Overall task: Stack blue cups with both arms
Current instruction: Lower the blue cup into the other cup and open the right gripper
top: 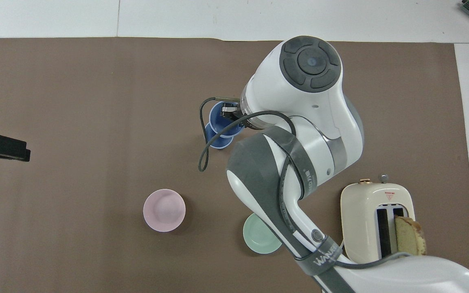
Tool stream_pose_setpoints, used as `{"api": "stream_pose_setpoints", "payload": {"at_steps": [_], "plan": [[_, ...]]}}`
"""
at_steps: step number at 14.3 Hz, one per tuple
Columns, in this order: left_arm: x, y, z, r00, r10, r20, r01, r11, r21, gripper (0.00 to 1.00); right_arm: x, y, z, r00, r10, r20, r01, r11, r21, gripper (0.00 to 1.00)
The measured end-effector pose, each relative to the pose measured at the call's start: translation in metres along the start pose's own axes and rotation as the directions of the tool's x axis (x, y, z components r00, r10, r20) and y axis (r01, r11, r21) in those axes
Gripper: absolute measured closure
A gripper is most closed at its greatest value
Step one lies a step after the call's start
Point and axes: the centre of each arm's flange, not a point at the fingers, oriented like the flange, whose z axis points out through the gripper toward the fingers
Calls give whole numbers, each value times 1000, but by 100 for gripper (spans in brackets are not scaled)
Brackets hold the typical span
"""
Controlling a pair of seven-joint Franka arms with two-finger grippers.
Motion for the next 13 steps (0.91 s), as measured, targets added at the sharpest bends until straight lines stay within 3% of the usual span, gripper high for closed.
{"api": "stream_pose_setpoints", "payload": {"at_steps": [5, 13], "plan": [[0, 0, 0, 1000, 0, 0, 0, 1000, 0, 0, 3, -10, 30, 1000, -9, 4, 9, 1000, 3, 95], [0, 0, 0, 1000, 0, 0, 0, 1000, 0, 0, 6, -10, 44, 1000, -6, 10, 6, 1000, -1, 95]]}}
